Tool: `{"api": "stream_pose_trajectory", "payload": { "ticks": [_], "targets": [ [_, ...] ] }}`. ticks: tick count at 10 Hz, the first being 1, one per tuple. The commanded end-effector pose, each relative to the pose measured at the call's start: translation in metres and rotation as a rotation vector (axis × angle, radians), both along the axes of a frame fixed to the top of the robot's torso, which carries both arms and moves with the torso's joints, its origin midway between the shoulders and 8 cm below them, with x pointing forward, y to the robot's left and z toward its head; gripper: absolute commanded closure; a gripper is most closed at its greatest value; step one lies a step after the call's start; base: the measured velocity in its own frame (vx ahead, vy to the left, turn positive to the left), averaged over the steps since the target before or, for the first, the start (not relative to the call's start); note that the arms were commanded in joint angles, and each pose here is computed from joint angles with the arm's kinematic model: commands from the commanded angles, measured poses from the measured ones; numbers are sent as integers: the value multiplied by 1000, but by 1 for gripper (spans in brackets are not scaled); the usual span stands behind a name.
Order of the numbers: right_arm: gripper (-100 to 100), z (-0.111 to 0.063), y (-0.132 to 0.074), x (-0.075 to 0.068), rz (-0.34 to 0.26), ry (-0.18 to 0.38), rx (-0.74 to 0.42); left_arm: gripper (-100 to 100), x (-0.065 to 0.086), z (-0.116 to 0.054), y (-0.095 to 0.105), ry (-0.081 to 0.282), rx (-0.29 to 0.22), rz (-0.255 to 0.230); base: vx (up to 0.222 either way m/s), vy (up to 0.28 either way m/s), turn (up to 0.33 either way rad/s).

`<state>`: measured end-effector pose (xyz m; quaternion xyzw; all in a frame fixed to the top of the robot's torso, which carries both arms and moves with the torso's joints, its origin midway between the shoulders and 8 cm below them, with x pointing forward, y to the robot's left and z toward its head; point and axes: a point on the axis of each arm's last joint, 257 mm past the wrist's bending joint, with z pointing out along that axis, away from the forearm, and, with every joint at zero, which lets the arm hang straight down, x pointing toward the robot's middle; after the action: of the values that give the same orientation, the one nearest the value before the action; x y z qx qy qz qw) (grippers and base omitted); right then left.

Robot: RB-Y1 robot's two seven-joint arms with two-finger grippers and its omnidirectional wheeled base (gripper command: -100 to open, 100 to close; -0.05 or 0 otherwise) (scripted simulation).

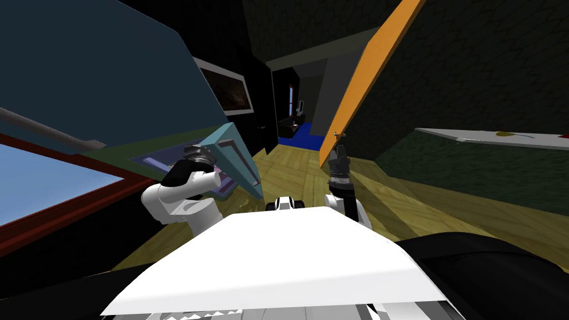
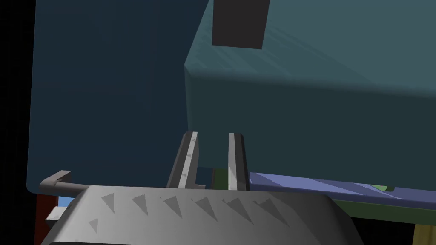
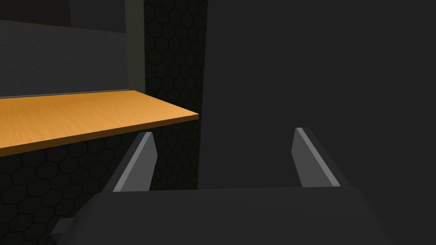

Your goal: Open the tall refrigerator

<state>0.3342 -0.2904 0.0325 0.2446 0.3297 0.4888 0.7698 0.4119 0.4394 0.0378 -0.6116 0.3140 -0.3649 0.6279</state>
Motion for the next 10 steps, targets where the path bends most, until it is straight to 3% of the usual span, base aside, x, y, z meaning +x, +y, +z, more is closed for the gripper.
{"api": "stream_pose_trajectory", "payload": {
  "ticks": [1, 4, 5, 7, 10],
  "targets": [
    [0, 0, 0, 0, 0, 0, 0, 100, -13, 8, 15, -18, 11, 53, 180, -225, 52],
    [0, 0, 0, 0, 0, 0, 0, 100, -29, 12, 33, -26, 18, 125, 161, -206, 18],
    [0, 0, 0, 0, 0, 0, 0, 100, -29, 12, 33, -26, 18, 125, 160, -174, 36],
    [0, 0, 0, 0, 0, 0, 0, 100, -46, 16, 51, -35, 24, 197, 168, -230, 21],
    [0, 0, 0, 0, 0, 0, 0, 100, -55, 19, 60, -40, 27, 233, 172, -216, 18]
  ]
}}
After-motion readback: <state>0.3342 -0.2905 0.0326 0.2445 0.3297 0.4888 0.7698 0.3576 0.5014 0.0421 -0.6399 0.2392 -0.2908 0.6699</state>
